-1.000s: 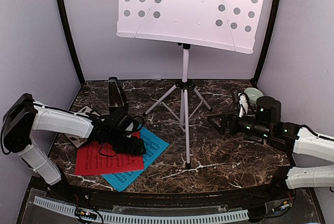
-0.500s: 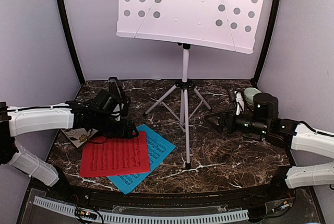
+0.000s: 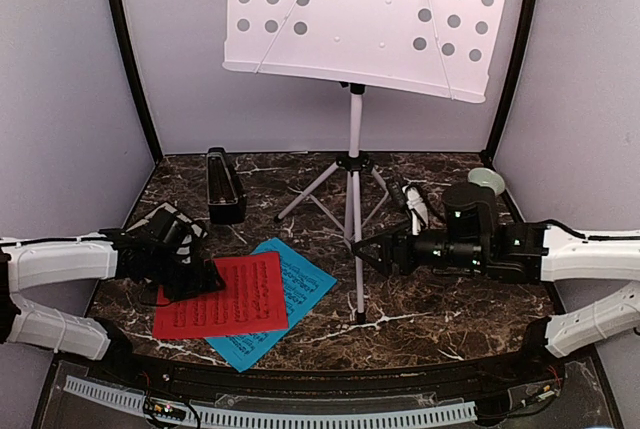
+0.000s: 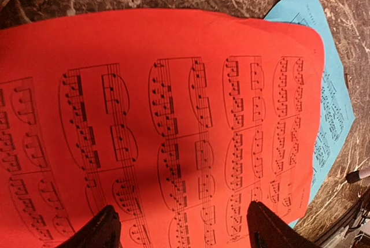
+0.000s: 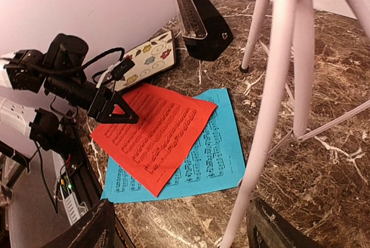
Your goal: Set up the instrument practice props
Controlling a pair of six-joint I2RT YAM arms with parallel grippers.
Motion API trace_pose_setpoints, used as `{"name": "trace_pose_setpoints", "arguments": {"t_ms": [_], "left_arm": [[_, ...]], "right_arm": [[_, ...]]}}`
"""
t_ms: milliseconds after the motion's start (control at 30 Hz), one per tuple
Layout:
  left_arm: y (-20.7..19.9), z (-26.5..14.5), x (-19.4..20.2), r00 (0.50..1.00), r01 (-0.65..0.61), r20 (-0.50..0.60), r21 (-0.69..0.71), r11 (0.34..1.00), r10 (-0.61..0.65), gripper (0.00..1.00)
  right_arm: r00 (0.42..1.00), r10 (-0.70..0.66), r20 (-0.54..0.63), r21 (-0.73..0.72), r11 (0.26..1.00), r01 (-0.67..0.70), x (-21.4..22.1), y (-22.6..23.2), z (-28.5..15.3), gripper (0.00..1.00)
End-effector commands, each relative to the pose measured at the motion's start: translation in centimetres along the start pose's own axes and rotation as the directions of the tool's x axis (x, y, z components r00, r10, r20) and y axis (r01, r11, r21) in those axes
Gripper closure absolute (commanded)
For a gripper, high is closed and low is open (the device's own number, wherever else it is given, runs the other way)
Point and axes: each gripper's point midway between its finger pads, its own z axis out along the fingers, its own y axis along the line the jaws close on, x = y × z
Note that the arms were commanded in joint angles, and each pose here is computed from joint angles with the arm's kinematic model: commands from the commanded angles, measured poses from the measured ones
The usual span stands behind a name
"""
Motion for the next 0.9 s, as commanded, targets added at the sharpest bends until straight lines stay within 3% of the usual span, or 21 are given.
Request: {"name": "trace_pose_setpoints", "arguments": {"t_ms": [0,133,333,533,667,867], "left_arm": [[-1.0,2.0,0.6,0.999,0.011,-0.054,0.064,0.998,-0.008,0.24],[-2.6,3.1,0.2,0.998,0.026,-0.052,0.121,0.992,-0.020,0.25],[-7.8,6.1,0.7,0.993,-0.047,-0.101,0.195,0.980,0.068,0.25],[-12.2,4.8,-2.8,0.991,-0.128,0.001,0.288,0.949,0.133,0.25],[-10.9,2.6,-3.6,0.995,-0.102,0.034,0.290,0.952,0.096,0.24],[-5.0,-0.4,-2.5,0.997,0.030,0.057,0.225,0.974,-0.044,0.22]], "right_arm": [[0.999,-0.037,0.018,0.013,0.999,0.036,-0.7,1.2,0.3,0.24],[0.998,-0.055,0.001,0.027,0.998,0.055,-0.2,1.5,0.7,0.34],[0.995,-0.099,-0.024,0.050,0.994,0.100,0.5,1.9,1.5,0.51],[0.986,-0.158,-0.057,0.078,0.984,0.162,1.0,2.6,3.1,0.66],[0.977,-0.193,-0.088,0.106,0.974,0.202,1.7,2.9,4.8,0.76],[0.952,-0.263,-0.157,0.165,0.944,0.287,3.1,3.8,7.6,0.90]]}}
